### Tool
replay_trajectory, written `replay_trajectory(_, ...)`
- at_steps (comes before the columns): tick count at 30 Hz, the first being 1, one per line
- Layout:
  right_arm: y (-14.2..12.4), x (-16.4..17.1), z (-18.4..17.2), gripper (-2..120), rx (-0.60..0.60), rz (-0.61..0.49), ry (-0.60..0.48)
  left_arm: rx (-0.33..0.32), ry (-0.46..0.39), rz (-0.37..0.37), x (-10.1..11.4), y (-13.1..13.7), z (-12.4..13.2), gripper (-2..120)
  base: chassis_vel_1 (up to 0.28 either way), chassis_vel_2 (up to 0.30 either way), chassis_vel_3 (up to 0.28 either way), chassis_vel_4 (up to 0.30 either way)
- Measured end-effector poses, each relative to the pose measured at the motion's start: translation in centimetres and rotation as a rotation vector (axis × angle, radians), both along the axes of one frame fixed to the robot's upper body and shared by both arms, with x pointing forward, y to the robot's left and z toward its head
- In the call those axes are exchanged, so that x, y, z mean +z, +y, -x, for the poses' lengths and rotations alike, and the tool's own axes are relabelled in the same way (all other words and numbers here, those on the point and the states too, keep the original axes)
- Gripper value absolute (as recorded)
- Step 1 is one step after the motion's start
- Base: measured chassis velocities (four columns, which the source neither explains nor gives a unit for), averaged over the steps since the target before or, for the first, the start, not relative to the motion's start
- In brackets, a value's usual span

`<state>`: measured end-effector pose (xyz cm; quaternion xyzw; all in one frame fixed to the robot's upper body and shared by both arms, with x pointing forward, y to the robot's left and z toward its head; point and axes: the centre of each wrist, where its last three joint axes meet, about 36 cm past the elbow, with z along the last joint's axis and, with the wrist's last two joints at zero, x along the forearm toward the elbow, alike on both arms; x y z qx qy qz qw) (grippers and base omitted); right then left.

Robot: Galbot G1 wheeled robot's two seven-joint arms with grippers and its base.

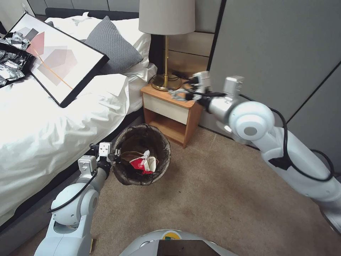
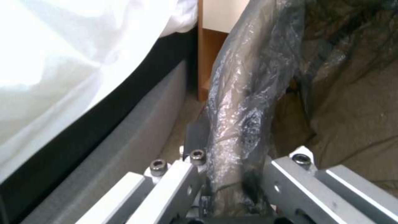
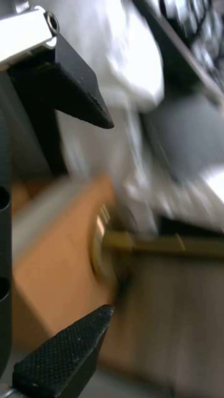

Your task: Pick up the trash bin, then pick up the garbage from the floor and place it into the trash bin.

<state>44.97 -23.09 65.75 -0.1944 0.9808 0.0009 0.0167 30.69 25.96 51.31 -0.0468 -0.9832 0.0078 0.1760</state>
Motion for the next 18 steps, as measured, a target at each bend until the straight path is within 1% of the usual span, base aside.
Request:
replay_trajectory(1, 0.0, 0.0, 0.0, 100, 0.0, 0.0, 0.0, 0.0, 0.0, 0.0, 0.0, 0.0, 0.0, 0, 0.0, 0.0, 0.0, 0.0)
replay_trajectory(2, -2.0, -2.0, 0.0, 100, -0.084, 0.011, -0.041, -0.002, 0.001, 0.003, 0.0, -0.1, 0.0, 0, 0.0, 0.0, 0.0, 0.0)
replay_trajectory(3, -2.0, -2.0, 0.0, 100, -0.084, 0.011, -0.041, -0.002, 0.001, 0.003, 0.0, -0.1, 0.0, 0, 0.0, 0.0, 0.0, 0.0)
replay_trajectory(5, -5.2, -7.3, 0.6, 100, -0.211, 0.07, -0.078, -0.005, 0.002, 0.005, 0.0, -0.1, 0.1, 0, 0.0, 0.0, 0.0, 0.0)
replay_trajectory(6, -5.2, -7.3, 0.6, 100, -0.211, 0.07, -0.078, -0.005, 0.002, 0.005, 0.0, -0.1, 0.1, 0, 0.0, 0.0, 0.0, 0.0)
replay_trajectory(7, -6.9, -11.1, 1.4, 100, -0.282, 0.126, -0.106, -0.006, 0.001, 0.007, 0.0, 0.0, 0.1, 0, 0.0, 0.0, 0.0, 0.0)
replay_trajectory(8, -7.5, -12.4, 1.7, 100, -0.304, 0.145, -0.115, -0.006, 0.002, 0.009, 0.0, 0.0, 0.1, 0, 0.0, 0.0, 0.0, 0.0)
replay_trajectory(9, -8.2, -16.1, 3.1, 100, -0.345, 0.181, -0.117, -0.006, 0.003, 0.012, 0.0, -0.1, 0.1, 0, 0.0, 0.0, 0.0, 0.0)
replay_trajectory(10, -8.2, -16.1, 3.1, 100, -0.345, 0.181, -0.117, -0.006, 0.003, 0.012, 0.0, -0.1, 0.1, 0, 0.0, 0.0, 0.0, 0.0)
replay_trajectory(11, -8.2, -18.4, 4.3, 100, -0.361, 0.195, -0.101, -0.008, 0.006, 0.012, -0.1, -0.1, 0.2, 0, 0.0, 0.0, 0.0, 0.0)
replay_trajectory(13, -7.4, -21.1, 6.0, 100, -0.393, 0.185, -0.087, -0.009, 0.01, 0.012, -0.1, -0.1, 0.2, 0, 0.0, 0.0, 0.0, 0.0)
replay_trajectory(14, -7.4, -21.1, 6.0, 100, -0.393, 0.185, -0.087, -0.009, 0.01, 0.012, -0.1, -0.1, 0.2, 0, 0.0, 0.0, 0.0, 0.0)
replay_trajectory(16, -6.0, -22.7, 6.9, 100, -0.423, 0.149, -0.079, -0.01, 0.011, 0.016, -0.1, -0.2, 0.3, 0, 0.0, 0.0, 0.0, 0.0)
replay_trajectory(17, -6.0, -22.7, 6.9, 100, -0.423, 0.149, -0.079, -0.01, 0.011, 0.016, -0.1, -0.2, 0.3, 0, 0.0, 0.0, 0.0, 0.0)
replay_trajectory(18, -5.2, -23.4, 7.3, 100, -0.436, 0.129, -0.074, -0.011, 0.01, 0.018, -0.1, -0.3, 0.3, 0, 0.0, 0.0, 0.0, 0.0)
